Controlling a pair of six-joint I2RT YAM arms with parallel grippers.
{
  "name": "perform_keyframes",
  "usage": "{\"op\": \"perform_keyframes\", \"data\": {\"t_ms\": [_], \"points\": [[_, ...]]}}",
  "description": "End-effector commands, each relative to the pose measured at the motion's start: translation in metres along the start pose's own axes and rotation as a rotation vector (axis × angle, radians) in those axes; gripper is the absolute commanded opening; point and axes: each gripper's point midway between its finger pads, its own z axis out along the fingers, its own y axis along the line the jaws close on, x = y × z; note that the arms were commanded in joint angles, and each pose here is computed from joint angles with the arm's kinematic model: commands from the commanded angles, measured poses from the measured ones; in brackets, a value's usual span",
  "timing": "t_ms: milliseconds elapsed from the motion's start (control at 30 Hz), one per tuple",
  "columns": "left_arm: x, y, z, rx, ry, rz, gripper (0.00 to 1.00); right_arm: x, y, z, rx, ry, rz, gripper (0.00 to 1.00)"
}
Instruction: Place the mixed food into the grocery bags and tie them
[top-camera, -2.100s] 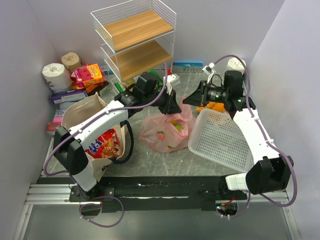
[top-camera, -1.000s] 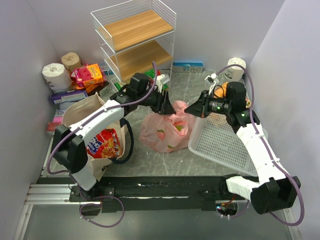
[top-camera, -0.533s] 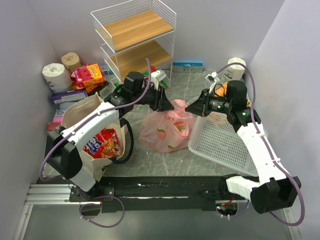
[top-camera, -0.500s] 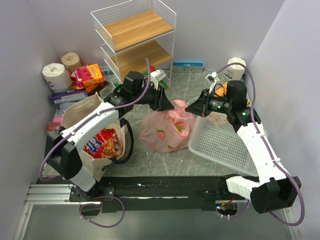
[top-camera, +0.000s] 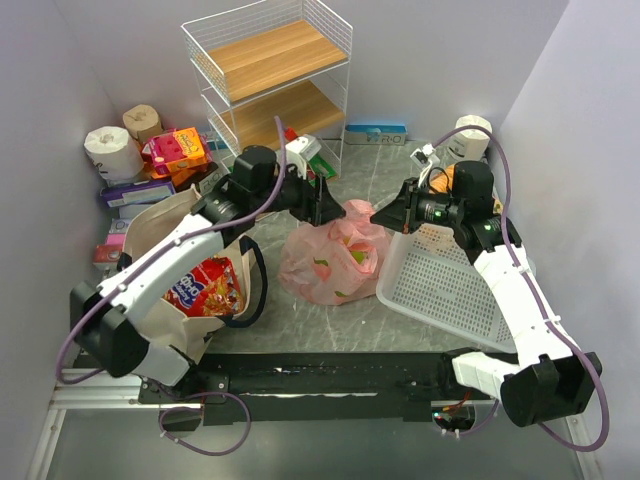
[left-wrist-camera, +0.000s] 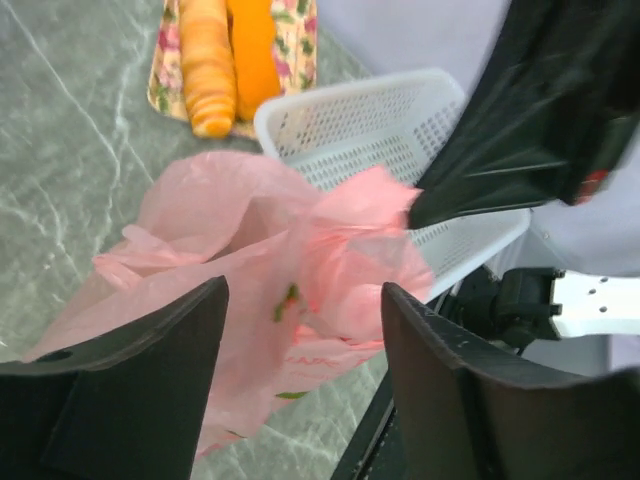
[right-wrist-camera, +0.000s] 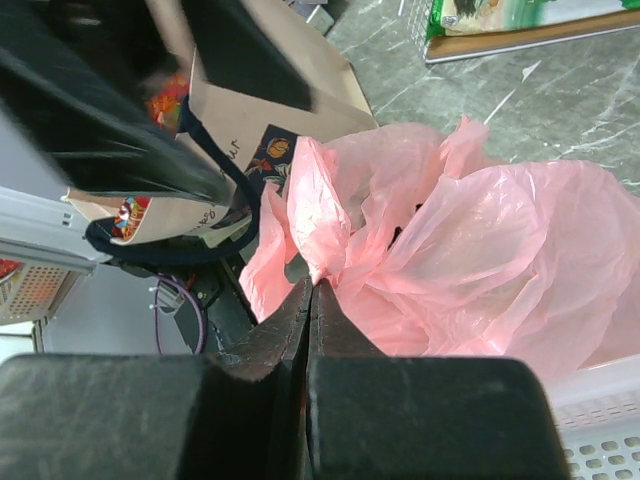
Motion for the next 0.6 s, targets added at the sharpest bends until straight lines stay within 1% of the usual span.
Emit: {"op": "perform_keyframes", "data": {"t_ms": [0,33,67,133,200,300,333,467,567], "points": [[-0.022,-0.023,-0.014,-0.013,-0.082,-0.011,0.64,-0.020,0.007,-0.004,-0.004,-0.041,-0.056,0.00],[-0.019,-0.030,-0.013,0.008,-0.066,-0.023,0.61,-0.020,0.008,-0.004,-0.005,-0.039,-0.056,0.00],[-0.011,-0.032,-0.010,0.013,-0.032,-0.044,0.53,-0.020,0.007,-0.004,-0.003,-0.038,-0.055,0.00],[-0.001,-0.041,-0.005,0.037,0.007,-0.077,0.52,-0.021,0.007,-0.004,-0.002,-0.041,-0.058,0.00],[0.007,-0.040,-0.002,0.017,0.042,-0.111,0.49,-0.022,0.007,-0.004,-0.002,-0.044,-0.058,0.00],[0.008,-0.034,-0.003,-0.037,0.056,-0.129,0.50,-0.023,0.007,-0.004,-0.004,-0.045,-0.056,0.00],[0.006,-0.033,-0.004,-0.049,0.048,-0.127,0.52,-0.023,0.008,-0.004,-0.004,-0.047,-0.058,0.00],[0.002,-0.027,-0.006,-0.092,0.028,-0.127,0.54,-0.023,0.007,-0.003,-0.009,-0.045,-0.055,0.00],[0.000,-0.022,-0.008,-0.125,0.026,-0.124,0.61,-0.024,0.007,-0.003,-0.009,-0.044,-0.054,0.00]]}}
